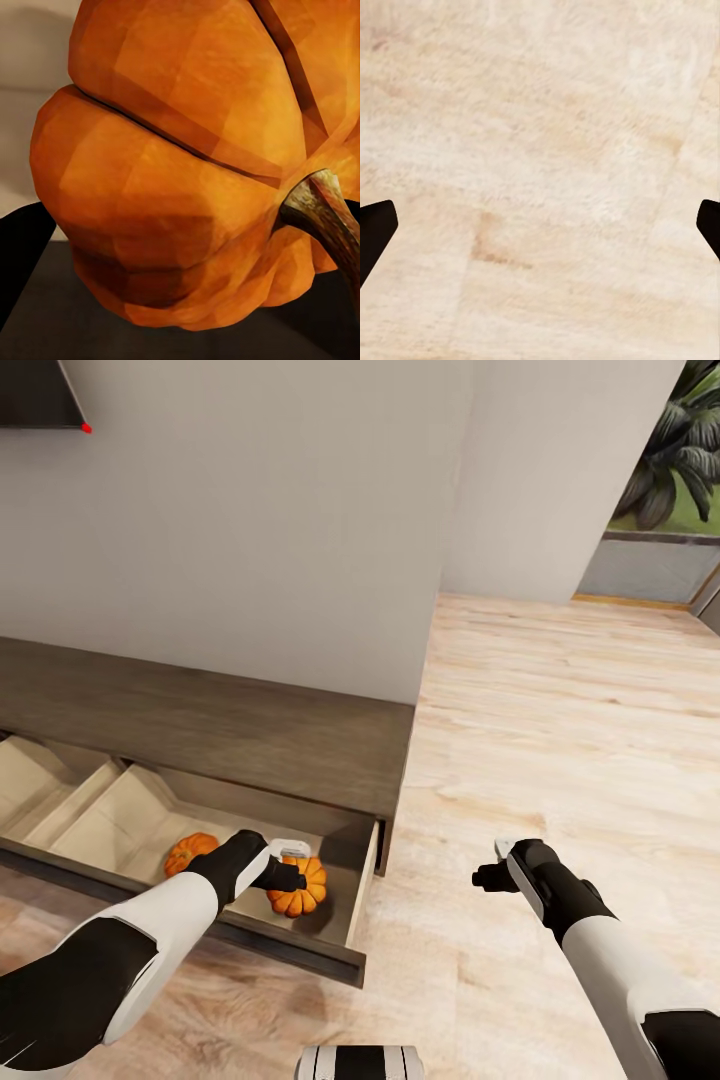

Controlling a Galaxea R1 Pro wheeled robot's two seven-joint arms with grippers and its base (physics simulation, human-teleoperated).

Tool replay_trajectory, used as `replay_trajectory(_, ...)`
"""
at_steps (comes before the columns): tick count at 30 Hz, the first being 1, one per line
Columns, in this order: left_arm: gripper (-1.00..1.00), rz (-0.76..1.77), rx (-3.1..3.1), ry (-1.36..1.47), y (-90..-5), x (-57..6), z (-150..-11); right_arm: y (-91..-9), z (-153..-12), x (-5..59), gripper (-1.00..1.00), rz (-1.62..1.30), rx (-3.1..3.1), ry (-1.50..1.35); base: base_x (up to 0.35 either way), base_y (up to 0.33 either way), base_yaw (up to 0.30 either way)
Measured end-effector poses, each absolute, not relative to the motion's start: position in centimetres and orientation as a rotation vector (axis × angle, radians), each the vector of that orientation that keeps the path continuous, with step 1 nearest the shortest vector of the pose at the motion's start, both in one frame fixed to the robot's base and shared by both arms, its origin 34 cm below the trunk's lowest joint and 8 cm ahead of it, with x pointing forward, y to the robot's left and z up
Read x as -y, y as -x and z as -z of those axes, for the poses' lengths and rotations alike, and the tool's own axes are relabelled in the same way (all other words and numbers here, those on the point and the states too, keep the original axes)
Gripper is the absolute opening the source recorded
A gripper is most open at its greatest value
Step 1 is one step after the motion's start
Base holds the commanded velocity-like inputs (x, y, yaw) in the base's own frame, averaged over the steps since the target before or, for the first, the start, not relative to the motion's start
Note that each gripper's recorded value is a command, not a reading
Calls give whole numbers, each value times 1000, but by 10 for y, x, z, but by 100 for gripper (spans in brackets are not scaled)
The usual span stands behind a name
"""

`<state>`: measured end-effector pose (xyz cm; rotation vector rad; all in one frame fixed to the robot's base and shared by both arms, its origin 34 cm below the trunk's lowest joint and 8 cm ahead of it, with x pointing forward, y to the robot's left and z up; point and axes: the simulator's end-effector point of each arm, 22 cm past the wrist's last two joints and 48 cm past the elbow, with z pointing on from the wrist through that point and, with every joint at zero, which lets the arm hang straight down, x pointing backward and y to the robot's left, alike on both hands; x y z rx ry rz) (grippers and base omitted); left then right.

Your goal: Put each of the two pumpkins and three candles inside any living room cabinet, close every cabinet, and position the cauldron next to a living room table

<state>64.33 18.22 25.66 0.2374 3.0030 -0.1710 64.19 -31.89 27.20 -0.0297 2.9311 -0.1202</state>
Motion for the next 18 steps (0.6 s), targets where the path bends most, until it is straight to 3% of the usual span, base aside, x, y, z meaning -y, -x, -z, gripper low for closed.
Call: replay_trajectory(18,-100,168,-3022,-239,-636,-183,-245,-639,-261,319,100,121,-2931,32,17,0,0)
